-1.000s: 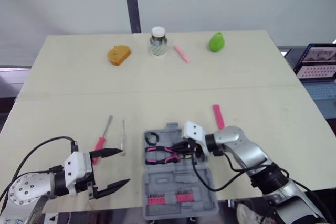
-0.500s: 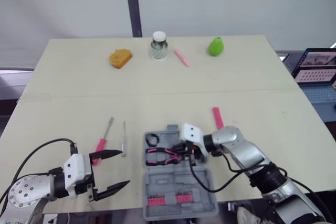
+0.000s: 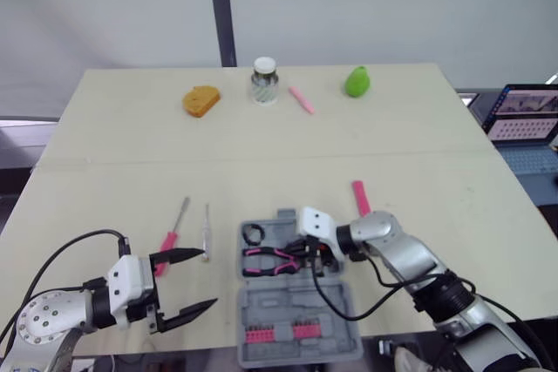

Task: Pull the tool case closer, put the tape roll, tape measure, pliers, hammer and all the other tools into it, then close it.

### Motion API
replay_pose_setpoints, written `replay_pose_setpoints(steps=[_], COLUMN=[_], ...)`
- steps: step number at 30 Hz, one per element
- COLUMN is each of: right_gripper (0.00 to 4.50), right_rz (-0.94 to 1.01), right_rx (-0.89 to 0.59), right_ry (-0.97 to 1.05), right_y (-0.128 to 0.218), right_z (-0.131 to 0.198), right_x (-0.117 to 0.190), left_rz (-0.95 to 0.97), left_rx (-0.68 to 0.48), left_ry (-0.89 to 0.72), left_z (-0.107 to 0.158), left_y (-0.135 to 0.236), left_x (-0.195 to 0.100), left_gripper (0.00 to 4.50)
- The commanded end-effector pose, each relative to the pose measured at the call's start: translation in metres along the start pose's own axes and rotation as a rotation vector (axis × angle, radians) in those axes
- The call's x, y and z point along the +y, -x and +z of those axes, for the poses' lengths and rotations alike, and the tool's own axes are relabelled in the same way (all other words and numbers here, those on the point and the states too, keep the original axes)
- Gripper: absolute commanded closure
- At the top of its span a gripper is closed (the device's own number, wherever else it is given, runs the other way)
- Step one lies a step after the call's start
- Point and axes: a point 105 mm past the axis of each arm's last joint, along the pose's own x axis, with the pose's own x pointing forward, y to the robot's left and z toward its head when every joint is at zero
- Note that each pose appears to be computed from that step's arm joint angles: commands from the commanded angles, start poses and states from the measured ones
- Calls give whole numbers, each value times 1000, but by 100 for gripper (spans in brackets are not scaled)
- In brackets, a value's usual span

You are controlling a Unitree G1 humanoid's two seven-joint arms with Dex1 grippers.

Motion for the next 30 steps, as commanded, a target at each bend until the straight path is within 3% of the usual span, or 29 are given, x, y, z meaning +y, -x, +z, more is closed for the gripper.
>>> replay_pose_setpoints(steps=[1, 4, 14, 22, 30], right_gripper=[448, 448, 448, 448, 448], right_rz=[-22, -35, -128, -201, -339], right_rx=[217, 205, -89, -209, -185], right_ry=[-150, -153, -121, -46, -23], right_y=[-4, -4, 20, 83, 145], right_z=[-63, -62, -9, 18, 1], right_x=[7, 6, -8, -6, -4], left_rz=[4, 4, 20, 11, -17], left_rx=[-7, -11, -59, -104, -141], left_ry=[-4, 0, 22, 30, 16], left_z=[1, 0, 2, -2, -5], left_y=[-1, -3, -17, -26, -38], left_x=[1, 0, 0, 3, -1], left_gripper=[0, 0, 0, 0, 0])
